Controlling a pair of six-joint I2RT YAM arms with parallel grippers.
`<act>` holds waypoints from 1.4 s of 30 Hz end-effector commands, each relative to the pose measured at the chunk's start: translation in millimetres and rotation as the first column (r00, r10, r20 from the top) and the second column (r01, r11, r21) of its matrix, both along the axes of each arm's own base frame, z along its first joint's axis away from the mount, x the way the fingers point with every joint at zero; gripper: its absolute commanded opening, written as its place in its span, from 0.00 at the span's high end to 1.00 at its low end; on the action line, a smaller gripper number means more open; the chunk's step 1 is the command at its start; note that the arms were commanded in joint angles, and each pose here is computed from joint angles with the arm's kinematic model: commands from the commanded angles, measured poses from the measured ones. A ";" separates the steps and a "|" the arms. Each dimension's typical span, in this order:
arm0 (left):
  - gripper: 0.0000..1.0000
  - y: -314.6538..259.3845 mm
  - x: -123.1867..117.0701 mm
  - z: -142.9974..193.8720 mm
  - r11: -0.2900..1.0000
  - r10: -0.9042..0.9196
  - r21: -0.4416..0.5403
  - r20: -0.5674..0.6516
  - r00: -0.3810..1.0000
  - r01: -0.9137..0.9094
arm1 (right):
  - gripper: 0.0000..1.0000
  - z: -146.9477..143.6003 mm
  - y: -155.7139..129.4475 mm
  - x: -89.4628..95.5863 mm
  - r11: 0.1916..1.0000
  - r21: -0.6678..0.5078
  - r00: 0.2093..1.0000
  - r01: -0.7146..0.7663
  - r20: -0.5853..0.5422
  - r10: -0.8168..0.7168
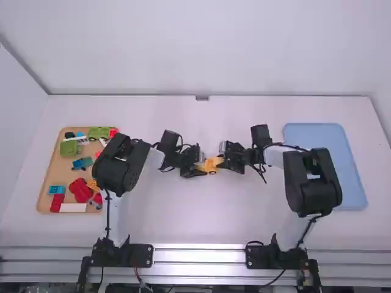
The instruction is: Assemble lego blocks to make yellow taxi
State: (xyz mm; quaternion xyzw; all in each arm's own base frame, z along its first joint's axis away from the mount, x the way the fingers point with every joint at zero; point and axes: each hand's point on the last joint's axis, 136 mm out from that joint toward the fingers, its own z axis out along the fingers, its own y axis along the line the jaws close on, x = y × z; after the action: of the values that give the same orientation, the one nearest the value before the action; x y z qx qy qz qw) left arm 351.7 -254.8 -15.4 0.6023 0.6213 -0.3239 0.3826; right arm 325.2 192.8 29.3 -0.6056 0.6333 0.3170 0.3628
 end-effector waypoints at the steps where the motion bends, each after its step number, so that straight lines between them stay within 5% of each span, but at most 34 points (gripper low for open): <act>1: 0.66 3.5 -14.4 -17.9 0.999 0.003 0.040 -0.056 0.998 -0.001 | 0.85 -6.5 7.5 -3.8 0.999 0.050 0.998 -0.015 -0.062 0.018; 24: 0.78 8.2 -32.7 -26.3 0.997 -0.034 0.069 -0.114 0.993 0.042 | 0.89 -27.7 24.6 0.6 0.997 -0.051 0.998 -0.058 0.000 0.058; 42: 0.74 6.0 -21.0 -22.3 0.998 -0.007 0.058 -0.079 0.997 0.012 | 0.87 -29.6 23.5 -6.7 0.998 -0.050 0.997 -0.048 -0.062 0.045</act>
State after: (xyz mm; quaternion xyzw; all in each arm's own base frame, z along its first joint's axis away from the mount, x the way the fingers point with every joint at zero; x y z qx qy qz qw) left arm 339.6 -255.2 -15.5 0.6146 0.6072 -0.3386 0.3727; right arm 317.2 217.0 3.0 -0.6242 0.6275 0.3289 0.3293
